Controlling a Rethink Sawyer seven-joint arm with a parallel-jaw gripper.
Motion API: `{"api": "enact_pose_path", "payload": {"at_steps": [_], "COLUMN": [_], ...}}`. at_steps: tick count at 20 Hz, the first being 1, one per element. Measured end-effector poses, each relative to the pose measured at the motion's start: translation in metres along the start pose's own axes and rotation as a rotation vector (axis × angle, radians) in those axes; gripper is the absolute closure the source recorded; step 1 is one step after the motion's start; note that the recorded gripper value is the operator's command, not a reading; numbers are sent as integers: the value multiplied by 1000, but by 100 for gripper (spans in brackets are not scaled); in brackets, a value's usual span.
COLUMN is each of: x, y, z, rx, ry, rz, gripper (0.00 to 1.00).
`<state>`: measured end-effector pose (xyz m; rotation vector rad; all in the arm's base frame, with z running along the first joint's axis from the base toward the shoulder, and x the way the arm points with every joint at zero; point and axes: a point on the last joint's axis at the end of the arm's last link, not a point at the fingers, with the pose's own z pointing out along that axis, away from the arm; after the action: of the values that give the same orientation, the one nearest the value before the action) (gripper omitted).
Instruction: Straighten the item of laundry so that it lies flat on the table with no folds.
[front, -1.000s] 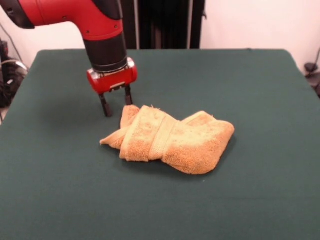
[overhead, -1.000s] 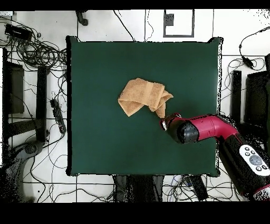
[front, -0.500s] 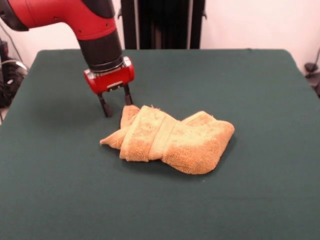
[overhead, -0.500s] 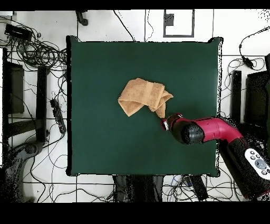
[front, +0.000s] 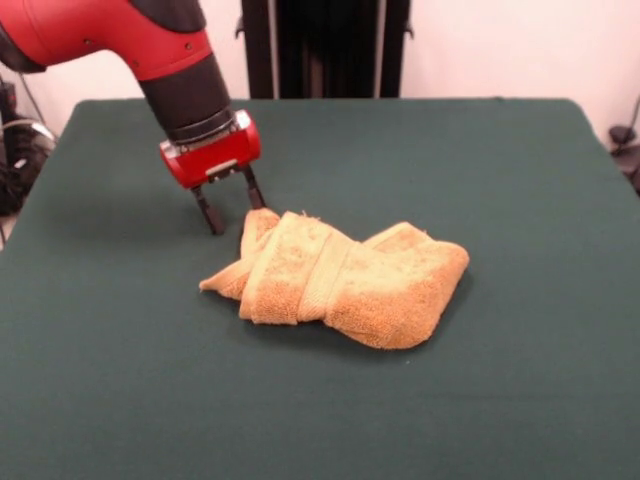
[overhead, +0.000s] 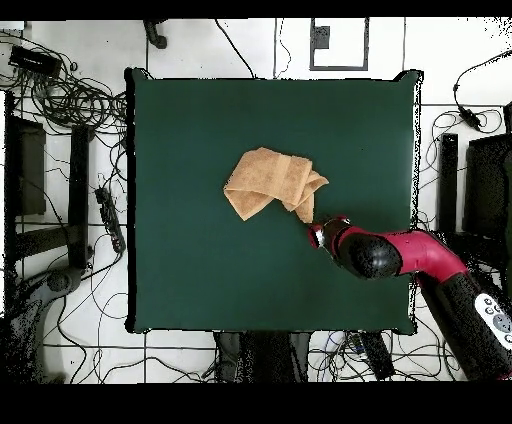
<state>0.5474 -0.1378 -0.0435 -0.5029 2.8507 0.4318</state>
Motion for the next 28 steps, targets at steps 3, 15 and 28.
{"api": "enact_pose_path", "payload": {"at_steps": [3,15,28], "x": [2,5,-6], "y": [-2,-5,16], "z": [0,2,12], "rx": [-25,-85,-147], "ry": [-28,-107,-156], "rz": [-8,-68,-87], "gripper": [0,0,0]}}
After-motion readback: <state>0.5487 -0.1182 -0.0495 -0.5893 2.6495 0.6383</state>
